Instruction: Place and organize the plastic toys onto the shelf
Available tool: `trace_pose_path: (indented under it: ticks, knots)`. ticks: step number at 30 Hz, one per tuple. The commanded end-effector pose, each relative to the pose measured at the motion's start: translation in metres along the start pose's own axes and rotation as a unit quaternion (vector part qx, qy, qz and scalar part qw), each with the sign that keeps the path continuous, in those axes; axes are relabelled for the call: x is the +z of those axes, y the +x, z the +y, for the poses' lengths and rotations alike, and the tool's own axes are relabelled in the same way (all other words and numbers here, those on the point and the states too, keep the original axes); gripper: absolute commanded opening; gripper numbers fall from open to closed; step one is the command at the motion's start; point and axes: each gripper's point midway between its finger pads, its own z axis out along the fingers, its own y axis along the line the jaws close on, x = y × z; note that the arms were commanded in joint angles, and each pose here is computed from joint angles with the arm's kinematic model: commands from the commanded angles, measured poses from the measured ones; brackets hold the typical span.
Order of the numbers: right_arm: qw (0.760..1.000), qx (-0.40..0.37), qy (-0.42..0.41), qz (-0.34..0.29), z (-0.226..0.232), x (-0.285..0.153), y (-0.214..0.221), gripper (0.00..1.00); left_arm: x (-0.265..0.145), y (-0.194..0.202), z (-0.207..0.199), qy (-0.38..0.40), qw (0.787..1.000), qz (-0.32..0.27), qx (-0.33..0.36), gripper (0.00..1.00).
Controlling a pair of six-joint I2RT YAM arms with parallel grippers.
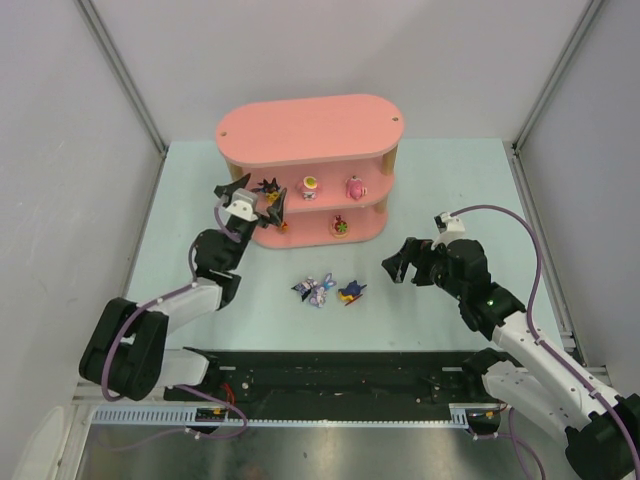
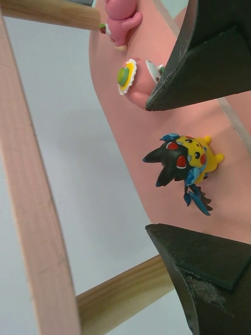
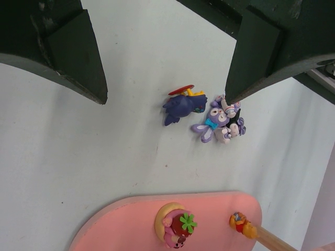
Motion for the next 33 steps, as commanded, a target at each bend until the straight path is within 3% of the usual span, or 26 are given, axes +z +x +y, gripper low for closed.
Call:
trace_pose_path:
  ticks: [1, 12, 13, 15, 16, 19, 21, 25, 33]
  knots:
    - [0.999, -0.011, -0.023, -0.031, 0.015, -0.004, -0.025, 1.0, -0.003, -0.029, 0.006, -0.01, 0.999, -0.037, -0.009, 0.95]
    - [0.998, -0.015, -0.025, -0.051, 0.017, -0.018, -0.034, 1.0, -0.044, -0.052, -0.002, 0.001, 0.998, -0.034, -0.058, 1.0]
    - [0.998, -0.019, -0.025, -0.057, 0.019, -0.02, -0.038, 1.0, -0.051, -0.068, 0.003, -0.013, 0.996, -0.05, -0.067, 1.0]
    - [0.998, -0.021, -0.019, -0.057, 0.017, -0.023, -0.039, 1.0, -0.063, -0.061, 0.002, -0.022, 0.996, -0.029, -0.087, 1.0]
    - [0.998, -0.021, -0.018, -0.057, 0.017, -0.024, -0.04, 1.0, -0.072, -0.079, 0.005, -0.03, 0.993, -0.05, -0.104, 1.0]
    - [0.999, -0.012, -0.015, -0.043, 0.015, -0.022, -0.033, 1.0, -0.087, -0.055, 0.005, -0.051, 0.988, 0.023, -0.145, 1.0]
    - [0.999, -0.005, -0.011, -0.029, 0.013, -0.02, -0.028, 1.0, -0.096, -0.068, 0.007, -0.059, 0.984, 0.021, -0.164, 1.0]
    - [1.0, 0.0, -0.004, -0.011, 0.009, -0.017, -0.018, 1.0, -0.118, -0.05, 0.006, -0.08, 0.972, 0.083, -0.204, 1.0]
    - [1.0, -0.005, -0.007, 0.001, 0.008, -0.017, -0.012, 1.0, -0.135, -0.033, -0.006, -0.085, 0.954, 0.129, -0.257, 1.0]
